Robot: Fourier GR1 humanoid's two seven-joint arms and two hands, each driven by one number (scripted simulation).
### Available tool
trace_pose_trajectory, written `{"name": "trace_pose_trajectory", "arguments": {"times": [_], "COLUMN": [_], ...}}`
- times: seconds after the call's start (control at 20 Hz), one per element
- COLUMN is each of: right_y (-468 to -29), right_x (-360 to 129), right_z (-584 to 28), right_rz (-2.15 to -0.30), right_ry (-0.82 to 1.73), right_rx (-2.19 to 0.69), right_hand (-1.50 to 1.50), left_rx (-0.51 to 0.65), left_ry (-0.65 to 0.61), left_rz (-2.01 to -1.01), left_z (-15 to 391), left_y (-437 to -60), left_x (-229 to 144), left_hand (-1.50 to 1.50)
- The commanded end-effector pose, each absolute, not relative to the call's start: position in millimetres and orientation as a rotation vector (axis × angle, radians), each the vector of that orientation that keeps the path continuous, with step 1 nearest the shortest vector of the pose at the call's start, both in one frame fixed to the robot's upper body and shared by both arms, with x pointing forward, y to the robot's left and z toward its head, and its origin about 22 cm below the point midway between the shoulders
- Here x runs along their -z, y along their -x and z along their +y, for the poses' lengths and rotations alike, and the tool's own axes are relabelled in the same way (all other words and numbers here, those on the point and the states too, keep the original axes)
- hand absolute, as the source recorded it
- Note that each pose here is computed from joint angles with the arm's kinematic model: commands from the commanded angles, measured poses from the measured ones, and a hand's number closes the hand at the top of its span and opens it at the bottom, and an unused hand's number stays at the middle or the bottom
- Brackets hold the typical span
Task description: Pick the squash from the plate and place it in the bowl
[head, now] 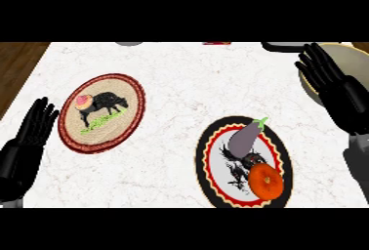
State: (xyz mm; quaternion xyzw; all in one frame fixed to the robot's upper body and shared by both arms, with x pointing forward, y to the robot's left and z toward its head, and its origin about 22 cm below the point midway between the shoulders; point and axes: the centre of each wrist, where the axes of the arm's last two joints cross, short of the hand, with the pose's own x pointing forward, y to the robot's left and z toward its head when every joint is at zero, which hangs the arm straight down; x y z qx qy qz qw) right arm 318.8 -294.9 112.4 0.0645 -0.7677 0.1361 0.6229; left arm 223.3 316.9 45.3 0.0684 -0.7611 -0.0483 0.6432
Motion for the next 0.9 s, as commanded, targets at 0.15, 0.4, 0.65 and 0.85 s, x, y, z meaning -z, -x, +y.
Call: {"name": "trace_pose_trajectory", "arguments": {"times": [0.15, 0.4, 0.65, 0.85], "right_y": [-294, -264, -234, -199], "right_x": [-156, -108, -83, -67], "right_z": [-300, -387, -346, -312], "right_rz": [-1.921, -1.307, -1.334, -1.295], "right_ry": [0.295, 0.876, 0.979, 0.997], "right_rx": [-0.277, -0.336, -0.262, -0.258], "right_hand": [1.50, -1.50, -1.50, -1.50], "left_rx": [0.061, -0.002, -0.024, -0.035], "left_ry": [-0.381, -0.422, -0.475, -0.451], "left_rz": [-1.660, -1.572, -1.522, -1.505], "left_z": [343, 351, 362, 356], "left_y": [-231, -219, -217, -219], "left_x": [-55, -42, -42, -42], "left_hand": [0.00, 0.00, 0.00, 0.00]}}
